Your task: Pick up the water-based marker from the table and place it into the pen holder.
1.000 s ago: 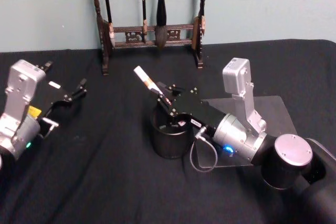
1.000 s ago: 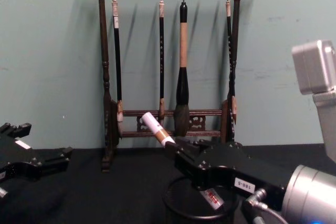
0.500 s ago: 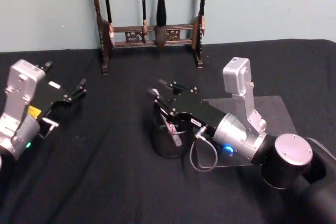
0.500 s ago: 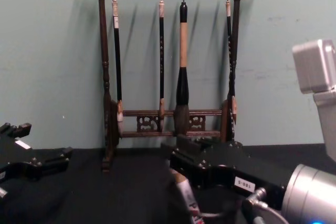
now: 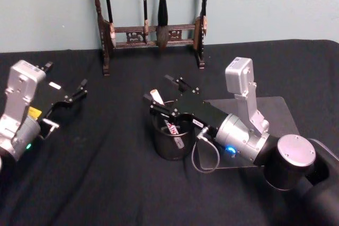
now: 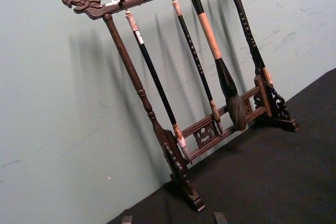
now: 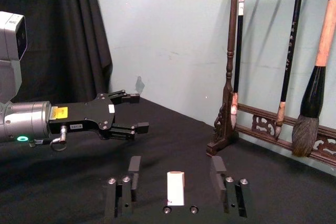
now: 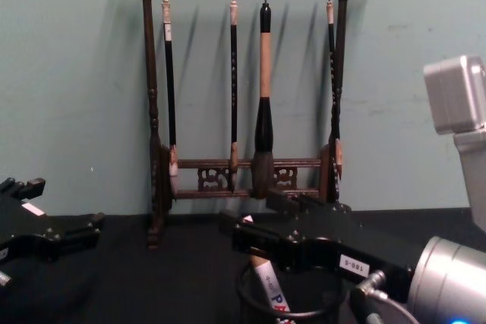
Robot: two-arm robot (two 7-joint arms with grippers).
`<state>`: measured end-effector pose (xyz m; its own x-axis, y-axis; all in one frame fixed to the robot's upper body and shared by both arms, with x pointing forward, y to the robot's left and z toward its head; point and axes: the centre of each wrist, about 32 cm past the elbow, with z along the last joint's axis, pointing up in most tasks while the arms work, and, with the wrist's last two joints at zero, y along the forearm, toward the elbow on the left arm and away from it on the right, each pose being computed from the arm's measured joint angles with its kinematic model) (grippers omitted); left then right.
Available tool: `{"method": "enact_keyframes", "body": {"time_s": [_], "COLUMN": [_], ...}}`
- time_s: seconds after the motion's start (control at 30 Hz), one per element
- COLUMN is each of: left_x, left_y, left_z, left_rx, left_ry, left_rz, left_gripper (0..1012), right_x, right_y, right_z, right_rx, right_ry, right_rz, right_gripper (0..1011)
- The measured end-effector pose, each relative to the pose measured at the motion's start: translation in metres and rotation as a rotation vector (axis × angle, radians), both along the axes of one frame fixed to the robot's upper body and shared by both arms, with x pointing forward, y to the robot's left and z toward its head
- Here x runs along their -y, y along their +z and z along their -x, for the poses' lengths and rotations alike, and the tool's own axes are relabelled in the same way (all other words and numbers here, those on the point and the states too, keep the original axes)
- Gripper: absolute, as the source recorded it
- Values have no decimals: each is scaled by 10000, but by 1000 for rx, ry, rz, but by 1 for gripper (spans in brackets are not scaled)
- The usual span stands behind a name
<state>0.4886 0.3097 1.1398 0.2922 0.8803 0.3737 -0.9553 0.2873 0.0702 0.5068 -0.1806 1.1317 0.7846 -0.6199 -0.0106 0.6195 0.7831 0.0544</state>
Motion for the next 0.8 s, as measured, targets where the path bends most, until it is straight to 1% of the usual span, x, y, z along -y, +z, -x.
{"method": "enact_keyframes", "body": {"time_s": [0.07,0.1,0.13,0.17,0.23,0.47,0.57,0.77,0.8], "left_x": [0,0,0,0,0,0,0,0,0], "left_y": [0,0,0,0,0,0,0,0,0], "left_z": [0,0,0,0,0,0,0,0,0], "left_rx": [0,0,0,0,0,0,0,0,0], "left_ry": [0,0,0,0,0,0,0,0,0], "left_rz": [0,0,0,0,0,0,0,0,0], "left_gripper": [1001,1001,1001,1001,1001,1001,1001,1001,1001], "right_x": [0,0,0,1,23,124,198,389,445], "right_y": [0,0,0,2,32,125,173,272,300], "right_z": [0,0,0,-1,-9,-14,-12,6,16], "right_rx": [0,0,0,-1,-7,-14,-13,-16,-19], "right_ry": [0,0,0,0,-8,-43,-69,-131,-150], "right_rz": [0,0,0,-1,-4,-2,4,27,35], "right_gripper": [864,913,922,960,1002,1003,1003,1002,1002]}}
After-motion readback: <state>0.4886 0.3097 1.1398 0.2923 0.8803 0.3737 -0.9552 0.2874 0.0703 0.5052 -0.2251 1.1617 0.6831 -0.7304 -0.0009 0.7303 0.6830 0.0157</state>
